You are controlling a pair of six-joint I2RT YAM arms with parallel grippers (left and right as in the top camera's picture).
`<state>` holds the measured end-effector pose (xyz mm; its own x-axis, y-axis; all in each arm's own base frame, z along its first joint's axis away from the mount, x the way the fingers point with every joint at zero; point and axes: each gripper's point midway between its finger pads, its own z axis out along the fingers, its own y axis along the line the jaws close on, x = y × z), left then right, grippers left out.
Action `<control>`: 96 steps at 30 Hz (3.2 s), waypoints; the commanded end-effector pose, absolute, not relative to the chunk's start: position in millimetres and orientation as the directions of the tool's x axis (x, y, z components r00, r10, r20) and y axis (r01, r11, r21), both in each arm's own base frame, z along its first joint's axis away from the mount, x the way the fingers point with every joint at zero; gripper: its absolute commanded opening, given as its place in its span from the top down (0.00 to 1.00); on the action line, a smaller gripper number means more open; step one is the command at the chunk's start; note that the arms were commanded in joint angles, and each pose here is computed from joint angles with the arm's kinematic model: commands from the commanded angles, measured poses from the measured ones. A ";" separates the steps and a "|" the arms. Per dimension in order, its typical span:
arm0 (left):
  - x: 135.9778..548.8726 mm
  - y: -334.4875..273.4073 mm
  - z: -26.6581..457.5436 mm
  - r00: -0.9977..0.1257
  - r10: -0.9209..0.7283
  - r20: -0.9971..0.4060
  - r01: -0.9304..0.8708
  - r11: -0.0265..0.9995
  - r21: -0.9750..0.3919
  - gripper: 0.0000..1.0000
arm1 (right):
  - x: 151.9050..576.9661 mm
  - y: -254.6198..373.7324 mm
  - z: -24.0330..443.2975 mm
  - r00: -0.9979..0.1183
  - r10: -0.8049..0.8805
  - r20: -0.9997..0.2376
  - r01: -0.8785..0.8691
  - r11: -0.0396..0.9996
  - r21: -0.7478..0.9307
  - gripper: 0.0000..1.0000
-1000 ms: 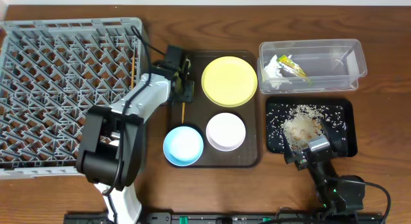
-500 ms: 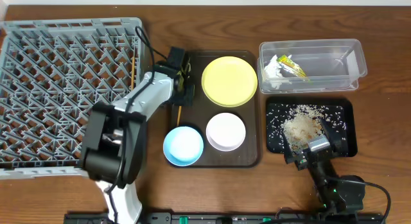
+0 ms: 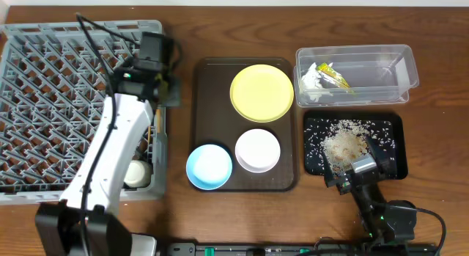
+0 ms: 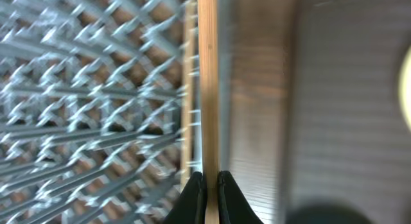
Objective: Sort waste into correct bins and load items into the dishwasher
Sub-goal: 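Carry chopsticks with left gripper into dish rack and release, then reach left gripper to the white bowl and grasp its rim, then lift white bowl with left gripper and set it in dish rack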
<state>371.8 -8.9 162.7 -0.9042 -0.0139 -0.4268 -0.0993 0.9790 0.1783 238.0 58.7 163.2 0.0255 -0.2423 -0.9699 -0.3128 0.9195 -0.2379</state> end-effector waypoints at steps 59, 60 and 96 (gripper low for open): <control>276.4 -204.8 27.4 -0.951 0.306 0.050 0.300 0.949 -0.102 0.70 | 238.7 55.8 162.3 0.020 -0.230 -0.973 -0.300 0.927 -0.226 0.01; 276.4 -208.8 27.7 -0.951 0.307 0.047 0.299 0.946 -0.123 0.75 | 238.7 55.8 162.3 0.020 -0.230 -0.973 -0.300 0.927 -0.226 0.01; 322.5 77.0 266.4 -0.841 0.099 -0.532 -0.432 0.469 0.770 0.94 | 238.7 55.8 162.3 0.020 -0.230 -0.973 -0.300 0.927 -0.226 0.01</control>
